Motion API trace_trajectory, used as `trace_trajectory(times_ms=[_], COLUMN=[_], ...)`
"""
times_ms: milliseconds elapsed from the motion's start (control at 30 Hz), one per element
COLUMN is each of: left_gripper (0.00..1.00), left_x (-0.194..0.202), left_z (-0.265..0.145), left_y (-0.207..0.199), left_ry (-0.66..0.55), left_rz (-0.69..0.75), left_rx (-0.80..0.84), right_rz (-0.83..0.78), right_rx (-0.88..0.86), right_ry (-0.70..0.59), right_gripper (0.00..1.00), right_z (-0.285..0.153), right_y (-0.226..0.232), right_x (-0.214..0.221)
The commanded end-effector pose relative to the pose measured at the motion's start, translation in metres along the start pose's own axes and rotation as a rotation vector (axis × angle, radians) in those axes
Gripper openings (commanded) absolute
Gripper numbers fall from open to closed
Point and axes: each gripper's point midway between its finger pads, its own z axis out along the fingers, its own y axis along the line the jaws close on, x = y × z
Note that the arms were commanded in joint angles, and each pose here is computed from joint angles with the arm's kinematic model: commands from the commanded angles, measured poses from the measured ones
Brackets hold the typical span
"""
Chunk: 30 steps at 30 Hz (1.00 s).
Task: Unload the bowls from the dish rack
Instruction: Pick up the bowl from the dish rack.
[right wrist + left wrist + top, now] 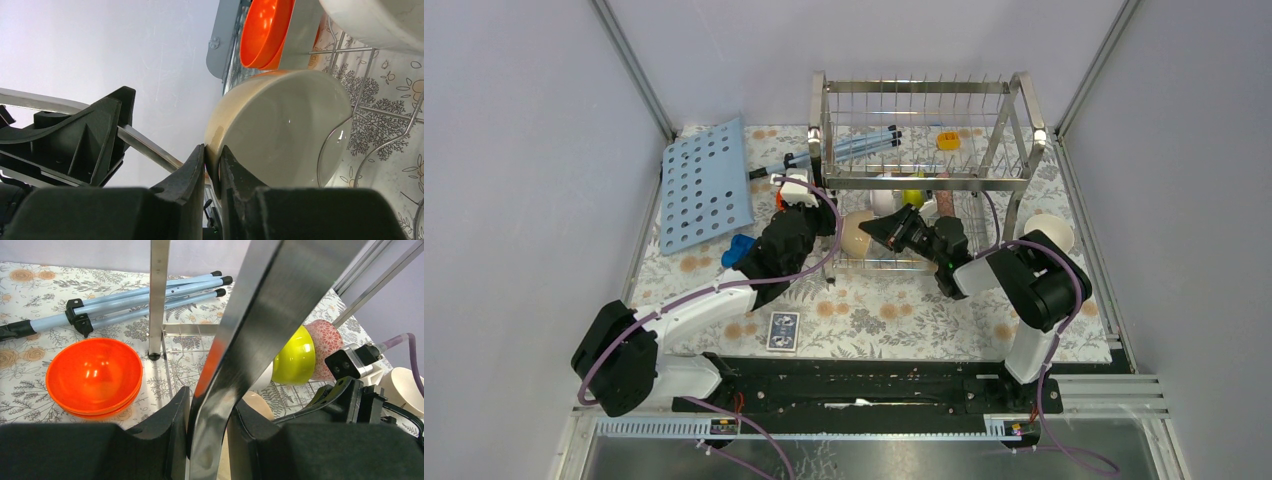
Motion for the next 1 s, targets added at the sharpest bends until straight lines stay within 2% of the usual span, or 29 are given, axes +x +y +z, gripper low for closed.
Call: trace_trajectory(times_ms=[0,400,633,800,967], left_gripper=[0.23,0.20,0.25,0.35,0.59], left_x=[0.013,0.016,0.015,0.014,0.009], left_z=[0.002,0.003,0.002,0.001,-0.004], left_y=[0.025,0.020,0.023,0.025,0.026], left_ry=[0.041,0.053,0.050,0.051,0.052], left_rz=[-0.090,-0.100,-0.092,-0.091,-0.093], left_rx=[-0.131,-0.105,-0.122,-0.131,-0.137], right_rz=[-0.095,-0.052,-0.057,-0.073,-0.109], right_rx=[-0.393,-0.435,-0.477,-0.464,-0.398], right_ry=[-0.055,-0.035,-0.041,-0.038,-0.009], right_gripper=[0.00,0.00,0.00,0.00,0.00], right_z=[-0.023,-0.009,-0.015,-0.022,-0.030], right_y=[0.117,0.115,0.135,0.139,0.134], right_x=[-0.019,-0.017,-0.021,-0.018,-0.011])
